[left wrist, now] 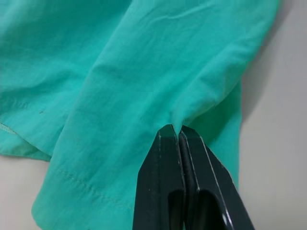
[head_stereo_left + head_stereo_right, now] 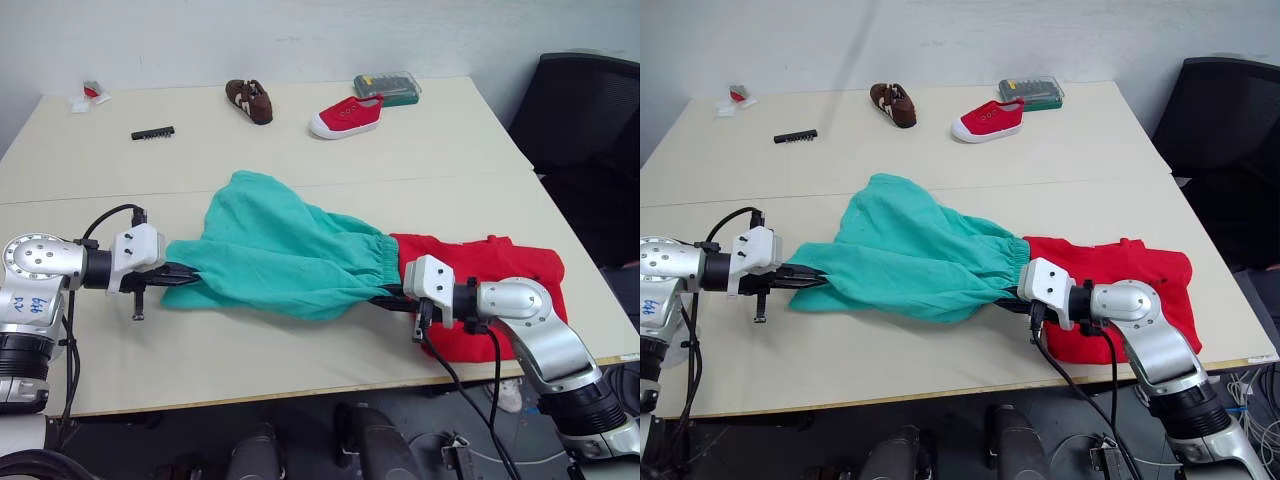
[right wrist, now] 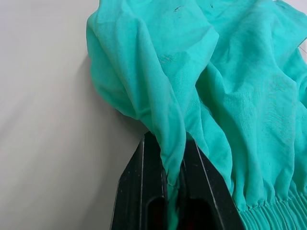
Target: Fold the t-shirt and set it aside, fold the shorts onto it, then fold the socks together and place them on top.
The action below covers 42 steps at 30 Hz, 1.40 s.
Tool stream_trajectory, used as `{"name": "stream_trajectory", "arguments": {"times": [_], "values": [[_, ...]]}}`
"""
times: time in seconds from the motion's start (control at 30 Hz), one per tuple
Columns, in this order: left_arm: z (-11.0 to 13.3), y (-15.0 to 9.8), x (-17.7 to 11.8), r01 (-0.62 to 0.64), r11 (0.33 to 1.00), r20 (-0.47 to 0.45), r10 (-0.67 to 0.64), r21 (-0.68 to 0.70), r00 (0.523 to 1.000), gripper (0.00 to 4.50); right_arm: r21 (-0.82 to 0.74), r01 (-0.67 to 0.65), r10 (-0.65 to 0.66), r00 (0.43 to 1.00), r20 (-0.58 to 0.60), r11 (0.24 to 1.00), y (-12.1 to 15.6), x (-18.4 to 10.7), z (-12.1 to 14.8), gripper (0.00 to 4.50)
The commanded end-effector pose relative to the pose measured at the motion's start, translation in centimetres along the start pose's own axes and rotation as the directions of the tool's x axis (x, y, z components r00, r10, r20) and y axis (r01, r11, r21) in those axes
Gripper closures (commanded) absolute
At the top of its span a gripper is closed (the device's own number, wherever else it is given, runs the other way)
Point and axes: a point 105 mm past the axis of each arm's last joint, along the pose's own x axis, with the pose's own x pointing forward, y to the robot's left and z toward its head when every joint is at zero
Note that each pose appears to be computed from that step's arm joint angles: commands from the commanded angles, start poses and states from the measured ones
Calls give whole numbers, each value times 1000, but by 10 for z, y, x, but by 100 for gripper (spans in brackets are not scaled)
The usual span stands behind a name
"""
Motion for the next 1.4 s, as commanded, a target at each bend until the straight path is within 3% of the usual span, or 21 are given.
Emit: {"name": "stream_trajectory", "arguments": {"times": [0.03,0.1,0.13,0.17,0.2,0.23,0.27,0.3,0.33,0.37,0.4,0.47,0.5,0.53,0.57,0.6,0.67,0.77,1.0,1.13,1.4], "values": [[15,5,-8,27,1000,12,-27,1,1000,448,-19,2,-1,1000,29,1000,-2,2,10,450],[37,38,-5,-106,994,109,105,3,989,448,-18,116,-115,993,36,993,-31,0,14,450],[54,65,-7,-229,973,177,228,-12,957,448,-22,188,-187,981,53,982,-50,-4,20,450],[80,101,-20,-409,911,276,407,-56,871,448,-32,292,-289,954,81,956,-77,-11,30,450],[113,136,-46,-605,787,372,602,-124,706,448,-60,431,-422,898,123,900,-110,-25,47,450],[148,161,-80,-737,638,457,736,-222,499,448,-98,602,-578,792,197,792,-146,-48,72,450],[176,172,-110,-786,532,514,792,-316,329,448,-116,736,-690,668,277,667,-172,-73,98,450],[190,175,-128,-796,476,537,811,-373,233,448,-117,806,-742,582,331,580,-186,-89,114,450],[205,176,-141,-778,468,569,803,-419,177,448,-122,846,-758,521,392,519,-193,-102,131,450],[229,171,-157,-707,523,639,758,-477,130,448,-207,857,-720,510,471,472,-189,-112,155,450],[254,160,-168,-626,624,723,677,-467,135,448,-287,845,-661,533,528,452,-178,-114,175,450],[274,134,-167,-497,813,833,479,-302,278,448,-316,785,-575,609,546,532,-157,-99,184,450],[264,124,-157,-465,862,821,407,-201,401,448,-295,736,-539,657,526,609,-146,-86,177,450],[245,112,-146,-417,902,768,344,-110,540,448,-291,663,-487,722,492,689,-131,-70,165,450],[222,102,-137,-364,929,697,309,-73,647,448,-295,579,-423,786,451,760,-114,-54,152,450],[197,90,-132,-302,950,624,284,-80,728,448,-301,477,-345,849,399,826,-94,-38,135,450],[155,67,-127,-222,962,521,273,-160,809,448,-284,323,-229,920,318,903,-61,-17,103,450],[97,44,-117,-256,941,354,323,-222,878,448,-230,201,-128,946,299,952,-30,3,83,450],[45,30,-69,-311,927,194,351,-208,916,448,-212,48,11,963,270,976,-14,17,79,450],[55,29,-30,-256,958,209,279,-132,937,363,-182,-124,159,968,193,975,9,9,66,450],[68,23,43,-83,979,158,54,185,986,102,-89,-411,410,912,-24,907,61,-29,29,450]]}}
